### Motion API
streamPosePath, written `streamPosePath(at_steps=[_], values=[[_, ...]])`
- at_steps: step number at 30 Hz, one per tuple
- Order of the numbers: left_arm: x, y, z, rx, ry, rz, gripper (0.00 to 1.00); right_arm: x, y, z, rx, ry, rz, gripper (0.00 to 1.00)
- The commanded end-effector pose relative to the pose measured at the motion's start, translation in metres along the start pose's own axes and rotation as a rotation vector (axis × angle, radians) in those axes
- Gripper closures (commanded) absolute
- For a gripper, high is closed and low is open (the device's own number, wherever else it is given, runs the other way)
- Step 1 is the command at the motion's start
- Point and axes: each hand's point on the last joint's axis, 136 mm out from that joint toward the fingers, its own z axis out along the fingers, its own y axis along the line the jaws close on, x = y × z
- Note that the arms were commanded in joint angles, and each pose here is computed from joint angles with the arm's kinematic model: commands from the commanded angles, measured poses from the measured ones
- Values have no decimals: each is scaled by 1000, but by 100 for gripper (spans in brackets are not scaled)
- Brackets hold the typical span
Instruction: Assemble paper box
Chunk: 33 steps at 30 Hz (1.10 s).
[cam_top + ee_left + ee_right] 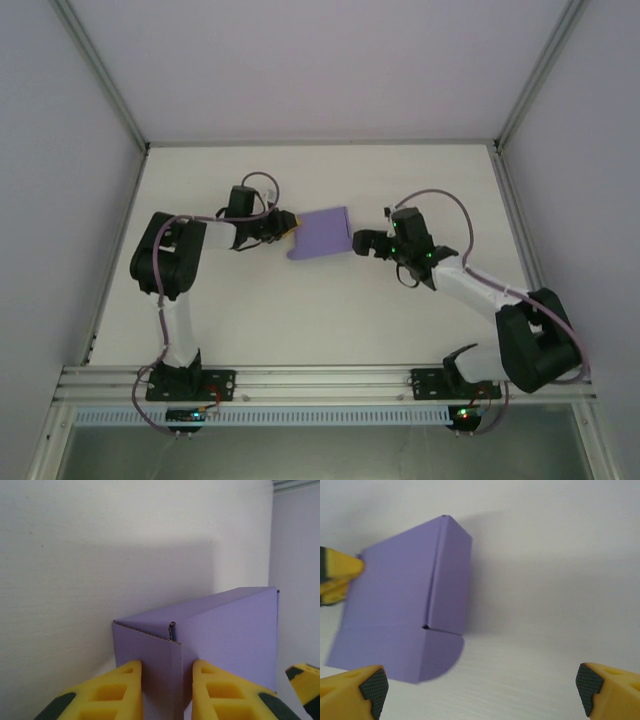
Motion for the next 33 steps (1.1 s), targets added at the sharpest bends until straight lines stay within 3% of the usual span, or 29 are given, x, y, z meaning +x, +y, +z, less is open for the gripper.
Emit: streamPosePath(at_steps=[1,8,17,23,29,33], values=[[29,59,3,-93,59,-165,78,-7,33,3,-171,95,104,0],[30,67,3,-55,62,-169,78,-19,37,39,-261,213,231,2],[32,70,3,-56,71,-139,78,-35,56,88,-444,313,344,14],[30,65,2,-42,69,-106,76,-36,73,100,-583,336,394,31],[22,49,0,-13,67,-42,73,-37,76,99,-604,335,400,48],[8,22,-5,29,40,42,64,-38,74,91,-589,321,388,57]])
